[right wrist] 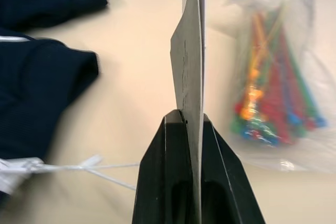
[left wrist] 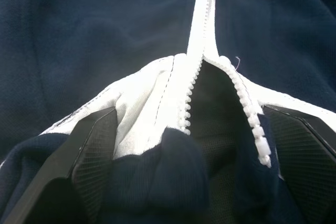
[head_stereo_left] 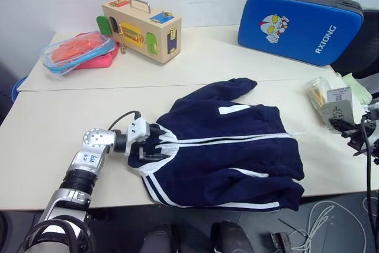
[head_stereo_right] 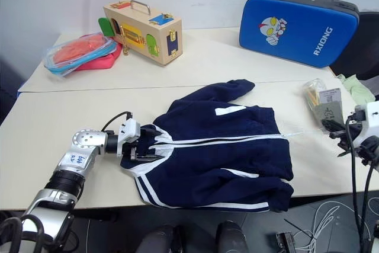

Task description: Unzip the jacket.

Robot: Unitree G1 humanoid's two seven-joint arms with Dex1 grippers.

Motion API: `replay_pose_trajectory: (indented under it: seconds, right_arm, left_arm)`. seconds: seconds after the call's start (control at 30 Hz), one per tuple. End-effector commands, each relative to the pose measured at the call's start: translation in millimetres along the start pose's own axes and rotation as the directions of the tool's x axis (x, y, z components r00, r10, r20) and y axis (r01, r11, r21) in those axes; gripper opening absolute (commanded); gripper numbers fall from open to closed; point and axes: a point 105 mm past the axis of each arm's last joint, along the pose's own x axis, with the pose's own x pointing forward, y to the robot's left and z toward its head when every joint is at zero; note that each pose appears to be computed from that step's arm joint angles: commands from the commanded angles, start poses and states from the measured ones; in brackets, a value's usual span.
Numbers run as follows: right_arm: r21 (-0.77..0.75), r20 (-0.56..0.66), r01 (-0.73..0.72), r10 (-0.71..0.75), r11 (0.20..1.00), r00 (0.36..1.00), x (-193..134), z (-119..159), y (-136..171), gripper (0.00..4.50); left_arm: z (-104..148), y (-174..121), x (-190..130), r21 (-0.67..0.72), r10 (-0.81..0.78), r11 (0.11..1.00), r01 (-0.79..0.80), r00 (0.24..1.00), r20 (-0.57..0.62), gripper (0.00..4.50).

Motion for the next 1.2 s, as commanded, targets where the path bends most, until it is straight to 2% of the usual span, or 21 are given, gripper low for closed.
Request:
replay_pose_trajectory:
  seconds: [0.03,0.13,0.23,0.3,0.37,0.47,0.53,0.57,0.67,0.83,0.97,1.0,1.1,1.2]
  right_arm:
    - [-0.071,0.078,0.127,-0.122,0.989,0.989,-6,21,-23,0.01]
    - [-0.088,0.113,0.125,-0.115,0.988,0.987,-3,23,-20,0.01]
    - [-0.102,0.245,0.106,-0.078,0.989,0.966,0,40,-10,0.01]
    - [-0.076,0.281,0.090,-0.065,0.993,0.957,1,44,-5,0.01]
    - [-0.057,0.235,0.054,-0.039,0.997,0.971,5,32,2,0.01]
    - [-0.008,0.094,0.071,-0.070,0.997,0.993,9,0,2,0.01]
    - [0.012,0.053,0.059,-0.059,0.998,0.997,6,-12,5,0.01]
    - [-0.025,0.061,0.072,-0.071,0.997,0.996,4,-13,3,0.01]
    - [-0.070,0.063,0.061,-0.057,0.996,0.996,-6,-14,3,0.93]
    - [-0.176,0.111,0.006,0.013,0.984,0.994,-44,-1,-5,2.62]
    - [-0.346,0.097,-0.051,0.090,0.937,0.991,-77,10,-5,3.98]
    - [-0.430,0.114,-0.077,0.138,0.900,0.984,-84,17,2,4.34]
    - [-0.551,0.147,-0.150,0.273,0.821,0.951,-89,33,30,4.43]
    - [-0.628,0.060,-0.377,0.524,0.681,0.849,-79,24,92,4.43]
  left_arm:
    - [-61,-28,-7,-0.190,-0.074,0.981,0.038,0.981,-0.182,4.50]
    - [-61,-28,-8,-0.186,-0.068,0.982,0.033,0.980,-0.185,4.50]
    - [-62,-30,-9,-0.184,-0.077,0.982,0.042,0.979,-0.187,4.50]
    - [-62,-31,-9,-0.186,-0.076,0.982,0.042,0.980,-0.182,4.50]
    - [-60,-29,-8,-0.175,-0.061,0.984,0.032,0.984,-0.168,4.50]
    - [-47,-25,-6,-0.134,-0.034,0.991,0.022,0.996,-0.087,4.50]
    - [-34,-23,-8,-0.103,-0.021,0.995,0.019,1.000,-0.017,4.50]
    - [-25,-21,-11,-0.108,-0.003,0.994,0.006,1.000,0.027,4.50]
    - [4,-17,-26,-0.105,0.045,0.994,-0.030,0.989,0.142,4.50]
    - [39,-28,-68,-0.082,0.107,0.992,-0.091,0.971,0.212,4.50]
    - [38,-36,-99,-0.055,0.197,0.980,-0.190,0.967,0.162,4.50]
    - [35,-38,-108,-0.046,0.226,0.974,-0.221,0.964,0.141,4.50]
    - [23,-46,-127,-0.020,0.293,0.956,-0.292,0.954,0.067,4.50]
    - [12,-59,-133,0.025,0.308,0.951,-0.308,0.951,0.009,4.50]
